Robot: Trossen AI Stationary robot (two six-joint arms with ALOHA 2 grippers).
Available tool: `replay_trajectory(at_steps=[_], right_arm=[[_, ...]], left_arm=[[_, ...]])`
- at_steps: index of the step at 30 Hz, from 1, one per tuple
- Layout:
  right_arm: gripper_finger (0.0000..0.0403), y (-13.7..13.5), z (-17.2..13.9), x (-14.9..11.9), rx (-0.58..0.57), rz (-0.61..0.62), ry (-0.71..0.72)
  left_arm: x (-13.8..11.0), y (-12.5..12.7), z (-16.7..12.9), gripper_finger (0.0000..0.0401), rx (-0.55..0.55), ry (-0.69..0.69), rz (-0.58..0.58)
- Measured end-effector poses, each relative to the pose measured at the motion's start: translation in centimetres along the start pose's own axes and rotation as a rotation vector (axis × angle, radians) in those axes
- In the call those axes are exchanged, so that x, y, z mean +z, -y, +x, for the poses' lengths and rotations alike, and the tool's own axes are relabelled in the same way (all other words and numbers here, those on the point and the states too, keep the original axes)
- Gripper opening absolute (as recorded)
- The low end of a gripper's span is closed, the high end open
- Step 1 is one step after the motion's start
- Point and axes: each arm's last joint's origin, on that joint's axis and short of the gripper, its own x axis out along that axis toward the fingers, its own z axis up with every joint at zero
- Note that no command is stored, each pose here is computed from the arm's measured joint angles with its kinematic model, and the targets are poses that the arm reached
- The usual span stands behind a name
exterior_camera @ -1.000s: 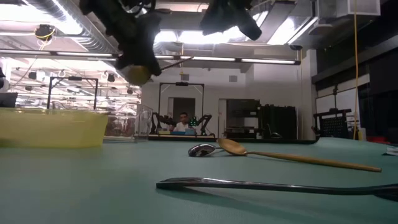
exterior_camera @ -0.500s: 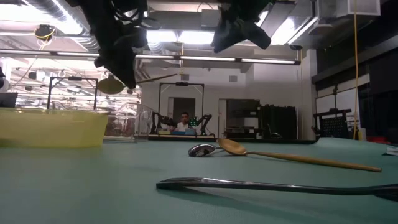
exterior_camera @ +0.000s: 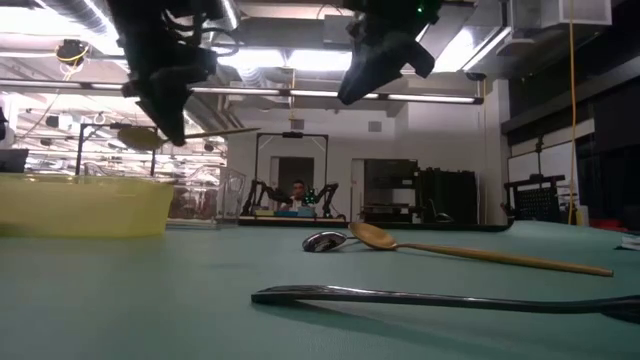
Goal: Sort silverware by color (type)
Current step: Put the gold spoon into the yellow bin
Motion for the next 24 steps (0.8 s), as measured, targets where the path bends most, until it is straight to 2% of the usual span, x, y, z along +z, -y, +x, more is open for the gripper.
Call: replay_trajectory(at_steps=[14, 24], right_arm=[[0.0085, 0.2, 0.1, -0.1, 0.004, 0.006, 0.001], [0.0085, 0.2, 0.1, -0.1, 0.004, 0.006, 0.002]], left_arm=[[-2.1, 0.0, -0.8, 0.0014, 0.085, -0.108, -0.007], [-4.7, 0.0, 0.8, 0.0015, 0.127, -0.175, 0.037]])
